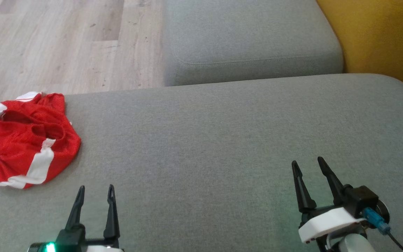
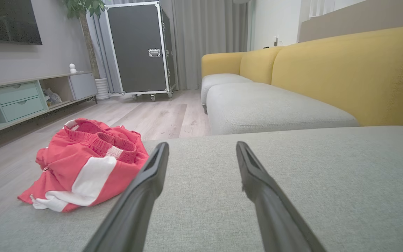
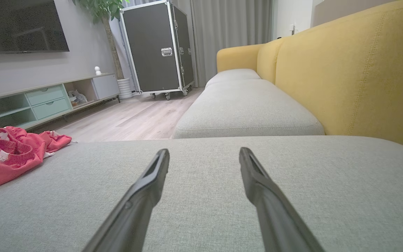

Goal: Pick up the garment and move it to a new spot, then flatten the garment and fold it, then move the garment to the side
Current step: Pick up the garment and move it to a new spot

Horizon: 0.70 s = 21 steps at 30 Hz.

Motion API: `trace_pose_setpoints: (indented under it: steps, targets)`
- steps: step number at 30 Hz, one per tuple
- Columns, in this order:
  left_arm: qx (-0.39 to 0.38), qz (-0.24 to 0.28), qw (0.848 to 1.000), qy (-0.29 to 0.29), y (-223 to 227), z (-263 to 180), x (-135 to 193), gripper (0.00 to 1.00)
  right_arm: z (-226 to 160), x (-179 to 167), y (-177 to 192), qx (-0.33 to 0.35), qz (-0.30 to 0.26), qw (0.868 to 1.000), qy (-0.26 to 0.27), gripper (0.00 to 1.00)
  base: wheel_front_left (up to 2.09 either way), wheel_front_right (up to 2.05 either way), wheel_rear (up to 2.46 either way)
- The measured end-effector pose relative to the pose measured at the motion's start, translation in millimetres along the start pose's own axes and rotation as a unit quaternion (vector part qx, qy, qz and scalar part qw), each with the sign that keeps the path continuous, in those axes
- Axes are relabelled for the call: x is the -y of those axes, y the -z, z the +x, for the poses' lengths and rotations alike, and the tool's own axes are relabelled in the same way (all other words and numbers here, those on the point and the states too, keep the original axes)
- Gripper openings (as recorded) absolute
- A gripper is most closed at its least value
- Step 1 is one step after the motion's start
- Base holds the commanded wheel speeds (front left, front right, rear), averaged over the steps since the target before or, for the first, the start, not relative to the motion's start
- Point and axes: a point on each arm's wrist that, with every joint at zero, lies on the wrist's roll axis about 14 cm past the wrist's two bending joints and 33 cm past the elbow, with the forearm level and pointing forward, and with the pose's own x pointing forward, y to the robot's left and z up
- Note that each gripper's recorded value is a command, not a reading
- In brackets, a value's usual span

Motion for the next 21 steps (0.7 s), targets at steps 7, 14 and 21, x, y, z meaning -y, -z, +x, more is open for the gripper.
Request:
trace_pose_setpoints:
  steps: [7,14,21]
  targets:
    - [0.000,-0.002,0.999,-0.042,1,-10,-23,1.00,8,-14,1,-0.003,-0.005,1.000,-0.024,1.00,0.00,0.00,0.00]
    - [-0.005,-0.012,0.994,-0.109,7,-38,-59,1.00,21,-49,2,-0.007,-0.010,0.997,-0.081,1.00,0.00,0.00,0.00]
    - [-0.010,-0.017,0.986,-0.166,13,-71,-88,1.00,27,-83,7,-0.016,-0.007,0.991,-0.134,1.00,0.00,0.00,0.00]
